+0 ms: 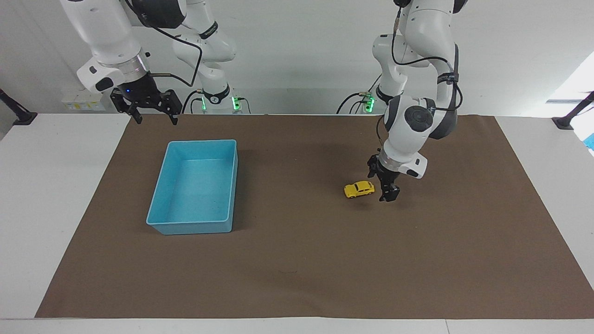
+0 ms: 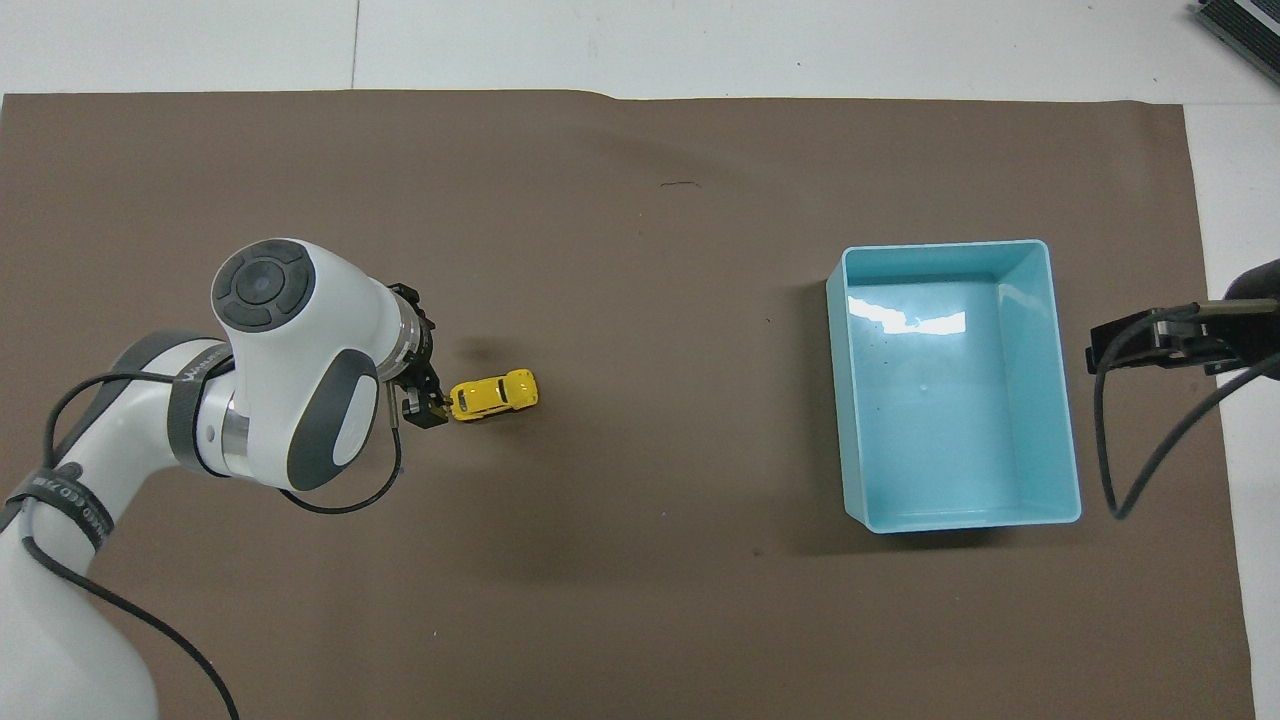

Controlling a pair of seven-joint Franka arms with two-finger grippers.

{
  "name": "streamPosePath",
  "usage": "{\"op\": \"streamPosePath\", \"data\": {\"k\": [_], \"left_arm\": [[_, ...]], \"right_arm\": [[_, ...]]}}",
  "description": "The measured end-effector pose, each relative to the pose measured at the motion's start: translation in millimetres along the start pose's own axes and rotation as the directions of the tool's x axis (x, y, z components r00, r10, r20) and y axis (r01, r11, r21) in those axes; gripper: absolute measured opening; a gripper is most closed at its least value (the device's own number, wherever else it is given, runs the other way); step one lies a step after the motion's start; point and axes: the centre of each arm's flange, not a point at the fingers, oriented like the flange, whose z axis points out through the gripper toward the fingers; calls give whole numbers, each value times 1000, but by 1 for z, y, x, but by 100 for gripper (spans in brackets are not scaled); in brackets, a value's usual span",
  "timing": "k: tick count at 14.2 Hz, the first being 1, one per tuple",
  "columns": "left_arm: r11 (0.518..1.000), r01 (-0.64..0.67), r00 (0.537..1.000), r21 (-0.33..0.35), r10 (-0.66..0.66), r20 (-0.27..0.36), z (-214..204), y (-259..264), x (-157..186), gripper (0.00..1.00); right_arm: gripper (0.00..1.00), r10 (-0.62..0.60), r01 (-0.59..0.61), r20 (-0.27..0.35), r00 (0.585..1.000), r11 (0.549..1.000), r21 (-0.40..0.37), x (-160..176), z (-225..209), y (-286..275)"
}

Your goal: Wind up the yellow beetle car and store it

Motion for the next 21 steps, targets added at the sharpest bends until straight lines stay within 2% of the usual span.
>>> {"op": "streamPosePath", "data": {"k": [5, 9, 13, 17, 19, 21], "left_arm": [[999, -47, 999, -13, 47, -2, -15, 8, 1, 100], [988, -153, 988, -21, 153, -3, -25, 12, 2, 100], [957, -288, 958, -38, 287, -30, -30, 15, 1, 100], [895, -441, 897, -66, 439, -39, -45, 20, -6, 100], [874, -479, 878, -82, 477, -41, -53, 24, -9, 100], [821, -565, 825, -84, 563, -50, -55, 26, -11, 100]], "right_arm": [[100, -1, 1, 0, 1000, 1000, 0, 0, 0, -1], [100, -36, 36, -32, 999, 999, 1, 6, 3, -3], [100, -23, 24, -43, 999, 999, 27, 29, 31, -23], [100, 165, -163, -37, 986, 986, 39, 50, 64, -63], [100, 303, -301, -41, 952, 952, 50, 59, 76, -80], [100, 432, -429, -47, 901, 901, 66, 66, 84, -90]]}}
